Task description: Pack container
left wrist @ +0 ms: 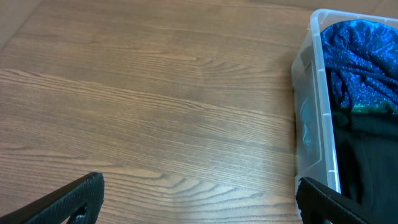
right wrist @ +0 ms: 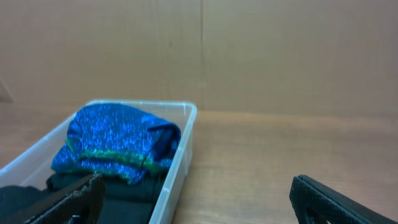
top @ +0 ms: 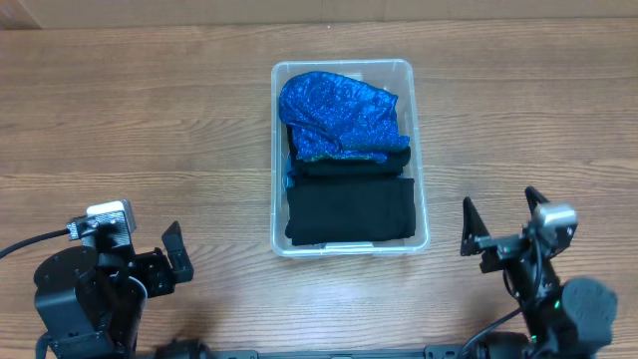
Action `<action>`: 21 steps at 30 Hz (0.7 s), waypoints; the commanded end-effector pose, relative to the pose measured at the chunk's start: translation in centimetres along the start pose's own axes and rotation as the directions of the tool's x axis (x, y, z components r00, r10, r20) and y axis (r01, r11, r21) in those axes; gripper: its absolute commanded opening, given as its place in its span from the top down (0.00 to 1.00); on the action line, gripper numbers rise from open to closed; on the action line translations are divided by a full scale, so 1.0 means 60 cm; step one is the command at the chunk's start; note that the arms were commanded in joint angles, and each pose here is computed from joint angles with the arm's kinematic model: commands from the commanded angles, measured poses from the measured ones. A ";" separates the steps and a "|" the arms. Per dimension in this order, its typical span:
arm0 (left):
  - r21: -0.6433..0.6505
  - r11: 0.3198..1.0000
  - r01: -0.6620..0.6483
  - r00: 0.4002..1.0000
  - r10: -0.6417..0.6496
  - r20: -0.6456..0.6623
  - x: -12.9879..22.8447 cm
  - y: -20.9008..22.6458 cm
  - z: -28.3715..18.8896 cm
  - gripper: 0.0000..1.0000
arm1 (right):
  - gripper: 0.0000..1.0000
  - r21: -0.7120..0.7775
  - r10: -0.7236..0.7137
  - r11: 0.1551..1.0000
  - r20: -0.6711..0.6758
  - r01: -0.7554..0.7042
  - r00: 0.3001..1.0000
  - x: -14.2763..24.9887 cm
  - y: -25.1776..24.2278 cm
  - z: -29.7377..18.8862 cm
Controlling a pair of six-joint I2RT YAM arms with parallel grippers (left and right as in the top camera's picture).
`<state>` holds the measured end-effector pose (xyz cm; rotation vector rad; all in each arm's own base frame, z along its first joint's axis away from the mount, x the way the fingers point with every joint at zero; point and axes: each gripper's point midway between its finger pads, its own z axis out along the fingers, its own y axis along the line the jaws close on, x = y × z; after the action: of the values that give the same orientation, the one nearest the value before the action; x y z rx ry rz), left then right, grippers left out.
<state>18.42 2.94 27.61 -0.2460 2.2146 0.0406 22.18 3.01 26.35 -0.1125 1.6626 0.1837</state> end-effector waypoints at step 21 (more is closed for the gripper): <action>-0.002 1.000 0.007 1.000 -0.007 0.008 -0.001 0.001 -0.002 0.00 | 0.00 0.155 0.019 0.988 -0.029 -0.014 0.999 0.165 -0.058 0.036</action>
<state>18.42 2.94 27.61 -0.2460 2.2146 0.0406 23.91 0.58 15.75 0.0034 1.7216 0.0763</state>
